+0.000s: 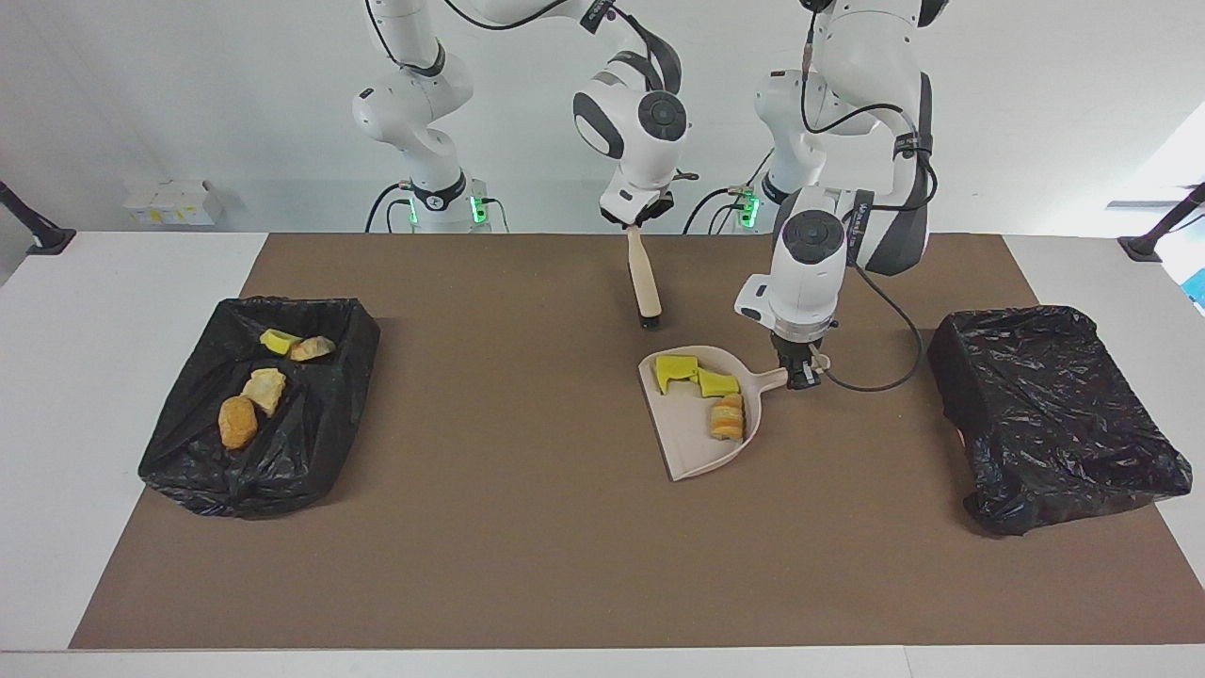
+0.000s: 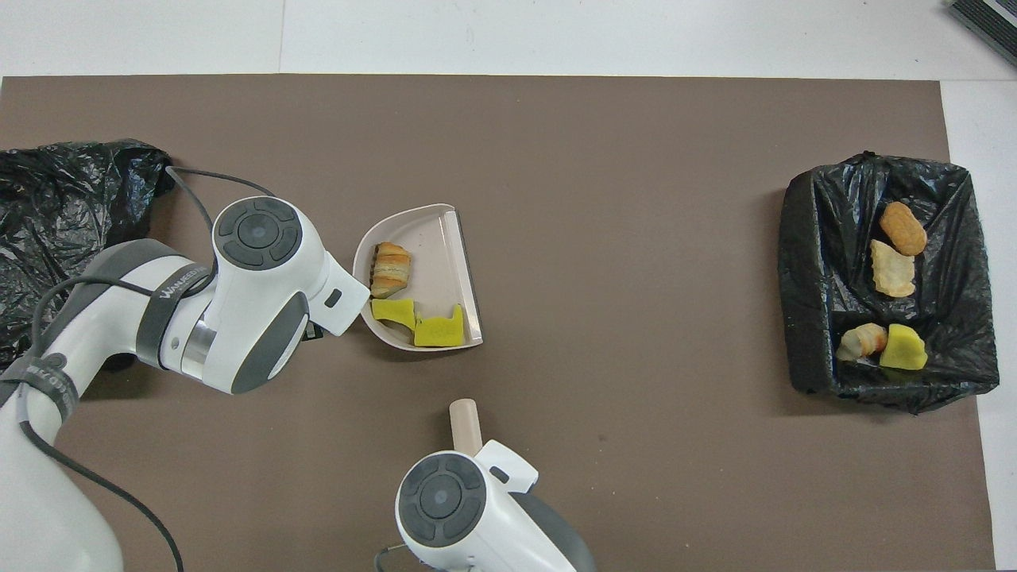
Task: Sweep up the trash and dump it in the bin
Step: 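Set the brush down with the right gripper and withdraw it, then carry the loaded dustpan with the left gripper over its bin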
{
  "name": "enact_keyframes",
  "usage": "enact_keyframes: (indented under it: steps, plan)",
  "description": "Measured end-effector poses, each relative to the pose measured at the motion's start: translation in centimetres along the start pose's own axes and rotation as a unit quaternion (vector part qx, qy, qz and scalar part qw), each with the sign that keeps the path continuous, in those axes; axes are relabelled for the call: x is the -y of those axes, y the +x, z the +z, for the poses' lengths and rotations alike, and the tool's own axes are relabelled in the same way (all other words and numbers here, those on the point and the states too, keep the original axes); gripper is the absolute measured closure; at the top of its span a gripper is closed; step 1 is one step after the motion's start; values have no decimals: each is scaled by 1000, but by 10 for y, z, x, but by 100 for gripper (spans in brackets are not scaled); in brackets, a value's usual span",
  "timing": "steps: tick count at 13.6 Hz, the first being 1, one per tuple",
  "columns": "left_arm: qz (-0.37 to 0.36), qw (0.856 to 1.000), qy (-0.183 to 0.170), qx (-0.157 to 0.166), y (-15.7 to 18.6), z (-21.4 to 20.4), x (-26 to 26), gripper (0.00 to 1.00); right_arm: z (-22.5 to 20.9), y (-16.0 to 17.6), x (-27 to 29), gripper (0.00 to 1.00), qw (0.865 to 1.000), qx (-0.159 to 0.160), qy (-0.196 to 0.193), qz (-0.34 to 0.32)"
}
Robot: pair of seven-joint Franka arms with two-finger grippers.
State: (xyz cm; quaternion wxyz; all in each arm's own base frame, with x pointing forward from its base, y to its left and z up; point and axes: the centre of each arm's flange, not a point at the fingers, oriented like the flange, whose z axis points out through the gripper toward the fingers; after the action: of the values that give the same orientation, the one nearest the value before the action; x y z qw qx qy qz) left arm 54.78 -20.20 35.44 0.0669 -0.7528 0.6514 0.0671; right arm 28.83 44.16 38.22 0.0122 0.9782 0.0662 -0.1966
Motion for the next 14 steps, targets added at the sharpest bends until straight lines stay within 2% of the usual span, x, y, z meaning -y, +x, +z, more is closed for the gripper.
enact_keyframes:
  steps: [1,5,7,10,14]
  plan:
    - [3,1000,0,0,-1,0,1,69,2,-10,6,74,1000,-2,2,7]
    - [28,1000,-2,-2,-32,5,18,69,30,-35,34,74,996,-51,35,63]
    - [47,999,-2,-3,-53,5,30,69,48,-44,39,74,996,-54,30,65]
    - [73,997,5,-6,-86,-6,52,69,55,-41,34,74,996,-60,19,63]
    - [99,995,5,-2,-145,-41,84,69,57,-32,32,74,993,-91,35,60]
